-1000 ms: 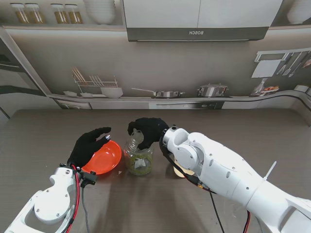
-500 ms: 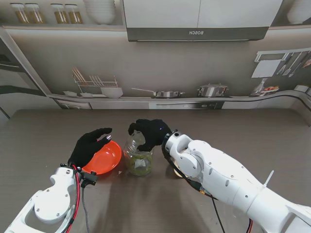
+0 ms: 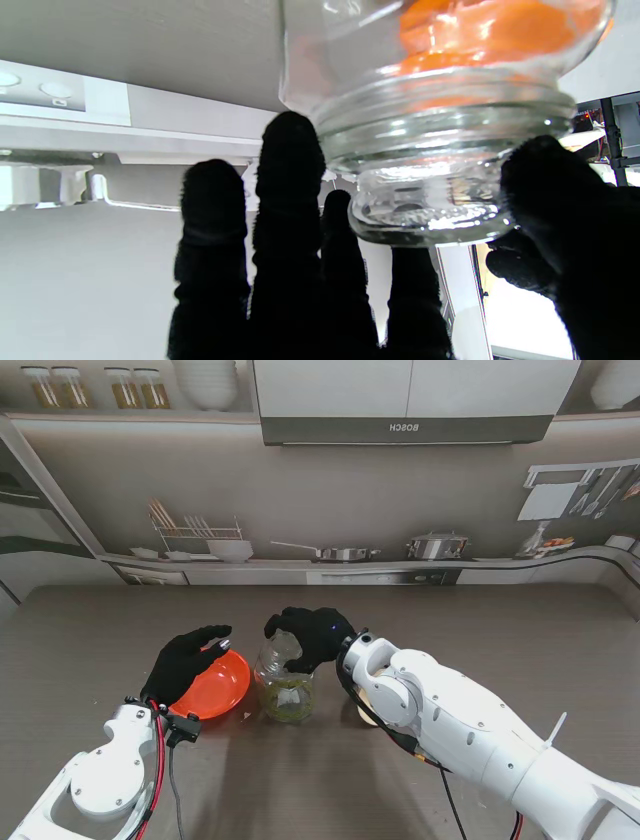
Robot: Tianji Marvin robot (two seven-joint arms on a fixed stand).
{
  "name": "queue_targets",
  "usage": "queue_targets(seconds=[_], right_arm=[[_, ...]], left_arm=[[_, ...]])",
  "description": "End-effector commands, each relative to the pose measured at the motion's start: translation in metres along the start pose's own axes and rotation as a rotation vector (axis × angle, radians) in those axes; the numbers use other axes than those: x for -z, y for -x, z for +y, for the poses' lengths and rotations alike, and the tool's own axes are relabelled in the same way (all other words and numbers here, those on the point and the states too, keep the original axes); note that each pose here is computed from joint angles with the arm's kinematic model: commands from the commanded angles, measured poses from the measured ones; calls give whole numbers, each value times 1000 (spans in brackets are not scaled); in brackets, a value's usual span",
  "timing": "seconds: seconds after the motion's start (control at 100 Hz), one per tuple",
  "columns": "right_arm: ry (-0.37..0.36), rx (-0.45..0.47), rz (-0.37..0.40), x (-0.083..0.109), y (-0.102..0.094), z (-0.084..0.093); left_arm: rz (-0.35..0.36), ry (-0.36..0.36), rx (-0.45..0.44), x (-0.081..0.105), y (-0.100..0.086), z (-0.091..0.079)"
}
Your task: Pour mung beans into a glass jar with a funnel
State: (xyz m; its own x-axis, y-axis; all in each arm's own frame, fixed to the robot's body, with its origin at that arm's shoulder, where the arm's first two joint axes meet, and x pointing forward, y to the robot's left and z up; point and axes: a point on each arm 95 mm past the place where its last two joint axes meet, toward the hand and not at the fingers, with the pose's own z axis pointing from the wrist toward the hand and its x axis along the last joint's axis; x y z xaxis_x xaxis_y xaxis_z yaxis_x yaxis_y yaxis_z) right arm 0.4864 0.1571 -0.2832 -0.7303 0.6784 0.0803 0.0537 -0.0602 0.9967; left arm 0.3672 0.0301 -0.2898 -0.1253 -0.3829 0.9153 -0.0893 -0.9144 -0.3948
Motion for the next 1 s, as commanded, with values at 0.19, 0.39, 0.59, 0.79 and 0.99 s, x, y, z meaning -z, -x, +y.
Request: queue_targets(seconds=[0.19, 0.39, 0.59, 0.79, 0.99], right_arm=[[-74, 1, -12, 9, 1, -13], [-84, -1, -20, 9, 2, -12], [-79, 5, -30, 9, 4, -9], [-67, 7, -48, 10, 7, -4], [-50, -29, -86, 14, 11, 5]], left_arm=[[-5, 23, 8, 1, -1, 3], [-7, 26, 9, 1, -1, 3], [-8, 27, 10, 1, -1, 3], [-8, 30, 8, 0, -1, 3], [-5, 32, 5, 0, 0, 3]])
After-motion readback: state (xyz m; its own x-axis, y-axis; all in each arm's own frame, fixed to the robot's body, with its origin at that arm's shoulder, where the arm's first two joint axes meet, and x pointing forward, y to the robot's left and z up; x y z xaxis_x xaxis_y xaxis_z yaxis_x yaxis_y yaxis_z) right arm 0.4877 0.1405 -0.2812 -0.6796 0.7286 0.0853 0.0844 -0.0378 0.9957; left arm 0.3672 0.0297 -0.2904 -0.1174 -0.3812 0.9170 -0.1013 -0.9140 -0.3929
